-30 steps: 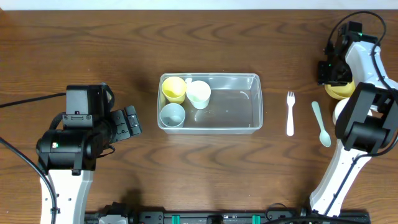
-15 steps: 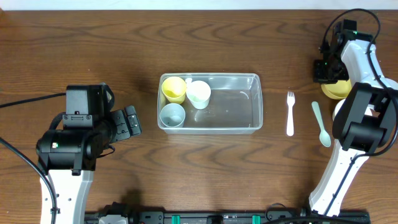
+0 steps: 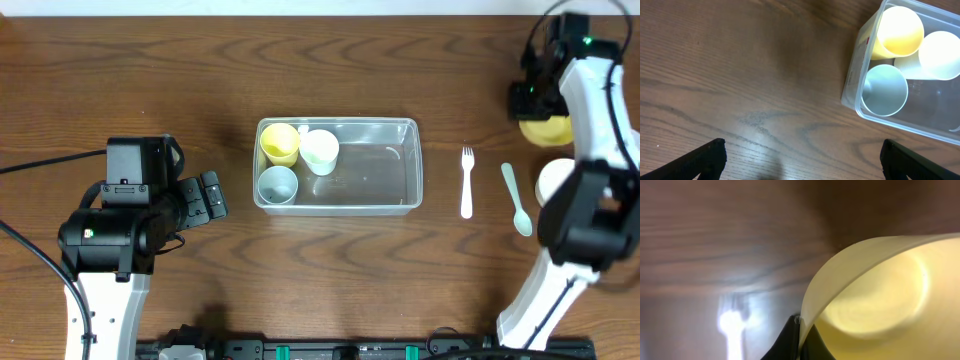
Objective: Pack container
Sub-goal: 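Grasp the yellow bowl rim with the right gripper and lift, then lower the yellow bowl into the container's right side and release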
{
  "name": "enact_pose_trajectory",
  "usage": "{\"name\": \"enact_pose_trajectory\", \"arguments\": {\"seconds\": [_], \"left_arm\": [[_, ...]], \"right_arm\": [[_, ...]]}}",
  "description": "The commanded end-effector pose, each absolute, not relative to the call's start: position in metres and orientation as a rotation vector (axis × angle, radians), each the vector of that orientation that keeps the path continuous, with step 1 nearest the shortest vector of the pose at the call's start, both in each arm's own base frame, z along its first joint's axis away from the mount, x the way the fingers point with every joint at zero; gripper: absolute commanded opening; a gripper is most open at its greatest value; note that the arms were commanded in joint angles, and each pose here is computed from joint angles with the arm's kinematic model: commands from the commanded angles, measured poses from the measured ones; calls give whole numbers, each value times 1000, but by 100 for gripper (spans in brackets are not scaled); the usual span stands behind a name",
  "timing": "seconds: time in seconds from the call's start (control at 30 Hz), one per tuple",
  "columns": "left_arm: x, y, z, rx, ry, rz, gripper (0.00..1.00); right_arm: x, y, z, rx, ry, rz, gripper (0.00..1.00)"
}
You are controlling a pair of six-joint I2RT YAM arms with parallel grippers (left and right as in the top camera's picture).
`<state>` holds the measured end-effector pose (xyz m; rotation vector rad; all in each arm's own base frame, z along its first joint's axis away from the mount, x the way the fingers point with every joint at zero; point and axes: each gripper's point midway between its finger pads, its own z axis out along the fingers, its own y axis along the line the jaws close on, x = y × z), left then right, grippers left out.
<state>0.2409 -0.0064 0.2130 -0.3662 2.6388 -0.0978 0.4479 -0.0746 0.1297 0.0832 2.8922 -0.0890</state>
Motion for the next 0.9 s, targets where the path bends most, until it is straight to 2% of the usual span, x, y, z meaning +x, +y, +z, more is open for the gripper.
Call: {"name": "enact_pose_trajectory", "arguments": {"seconds": [0.0, 0.13, 0.27, 0.37, 0.47, 0.87], "left_arm": [[241, -3, 212, -388, 2635, -84, 98], [240, -3, 212, -389, 2637, -84, 98], [240, -3, 212, -389, 2640, -83, 98], [240, -3, 212, -389, 2639, -83, 98], [240, -3, 212, -389, 2640, -83, 98], [240, -3, 212, -389, 2639, -83, 98]], "right_arm": [[438, -16, 229, -150, 2668, -31, 1], [410, 57, 281, -409, 2528, 18, 1], [376, 127, 291, -647, 2483, 83, 1], [356, 168, 277, -784, 2502, 125, 1], [346, 195, 255, -800, 2556, 164, 1], [347, 215, 141, -856, 2764, 140, 1]]}}
